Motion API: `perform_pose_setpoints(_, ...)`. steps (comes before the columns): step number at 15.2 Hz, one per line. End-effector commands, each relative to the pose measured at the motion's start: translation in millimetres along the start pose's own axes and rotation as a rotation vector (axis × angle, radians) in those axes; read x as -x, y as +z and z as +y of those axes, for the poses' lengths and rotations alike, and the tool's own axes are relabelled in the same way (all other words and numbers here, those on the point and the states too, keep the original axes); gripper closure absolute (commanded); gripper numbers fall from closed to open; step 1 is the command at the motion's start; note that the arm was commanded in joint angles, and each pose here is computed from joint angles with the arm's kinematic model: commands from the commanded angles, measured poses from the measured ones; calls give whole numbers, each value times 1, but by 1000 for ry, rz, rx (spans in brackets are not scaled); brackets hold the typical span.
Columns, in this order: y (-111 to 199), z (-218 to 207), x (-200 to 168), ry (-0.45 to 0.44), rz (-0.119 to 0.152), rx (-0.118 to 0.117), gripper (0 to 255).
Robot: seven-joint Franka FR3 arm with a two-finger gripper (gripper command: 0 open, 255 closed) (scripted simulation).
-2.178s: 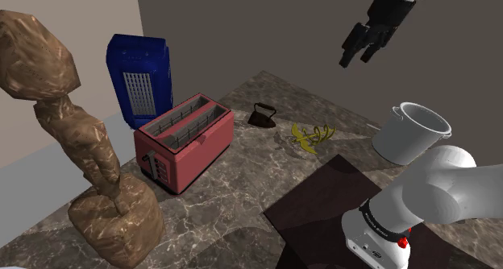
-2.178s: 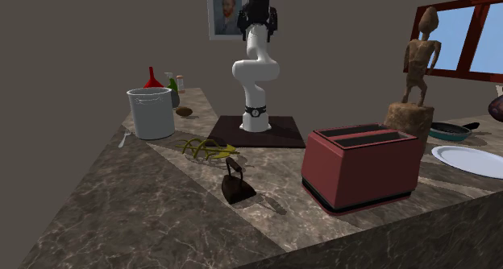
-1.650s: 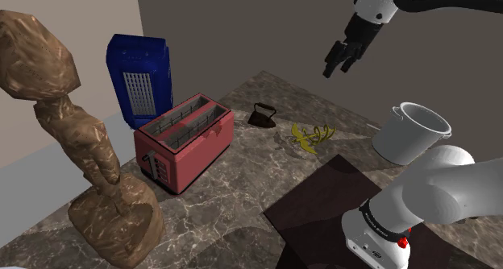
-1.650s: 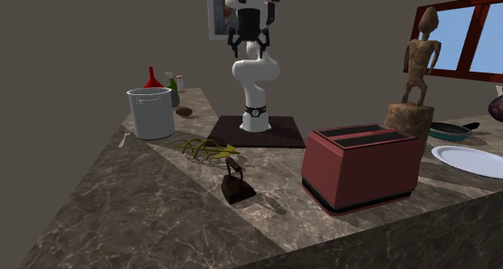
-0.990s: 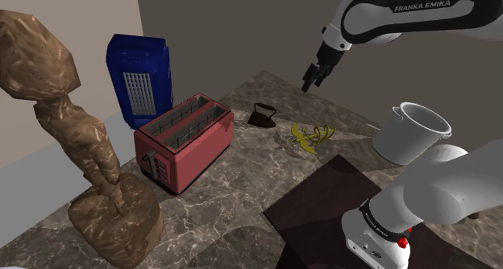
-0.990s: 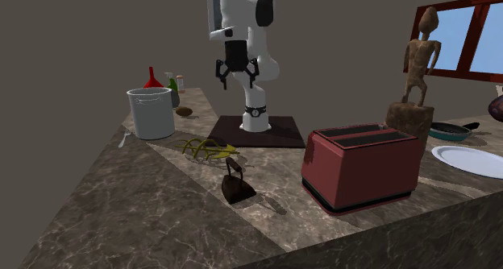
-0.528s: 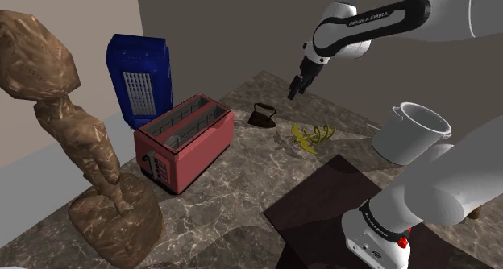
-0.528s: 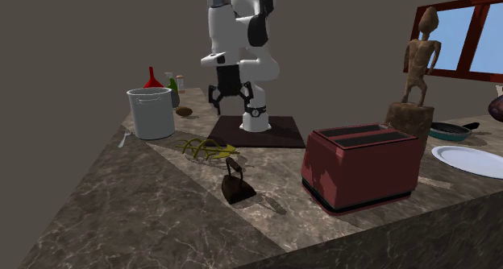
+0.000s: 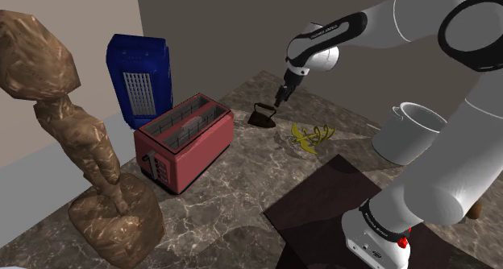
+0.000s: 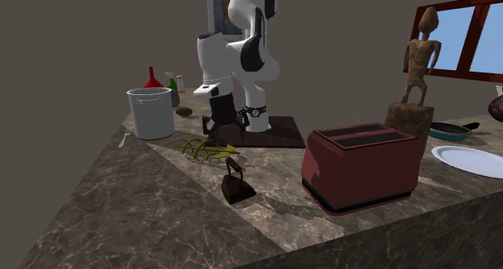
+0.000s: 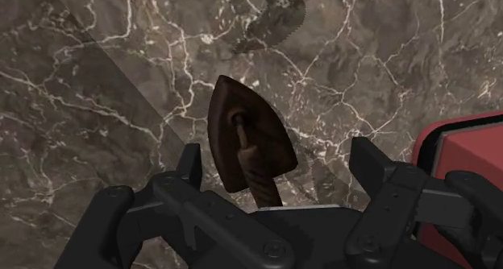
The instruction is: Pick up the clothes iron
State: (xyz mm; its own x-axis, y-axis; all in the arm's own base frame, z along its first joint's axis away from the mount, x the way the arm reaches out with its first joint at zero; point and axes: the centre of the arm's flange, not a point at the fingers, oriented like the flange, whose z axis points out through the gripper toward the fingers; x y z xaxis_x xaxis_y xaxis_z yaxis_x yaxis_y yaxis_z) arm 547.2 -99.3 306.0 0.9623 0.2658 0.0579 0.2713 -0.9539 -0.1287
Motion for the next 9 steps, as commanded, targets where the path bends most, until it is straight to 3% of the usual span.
perform_pose_setpoints(1, 24, 8, -13, -27, -3, -15, 0)
perform_pose_setpoints(9, 69, 16, -16, -36, -4, -20, 0)
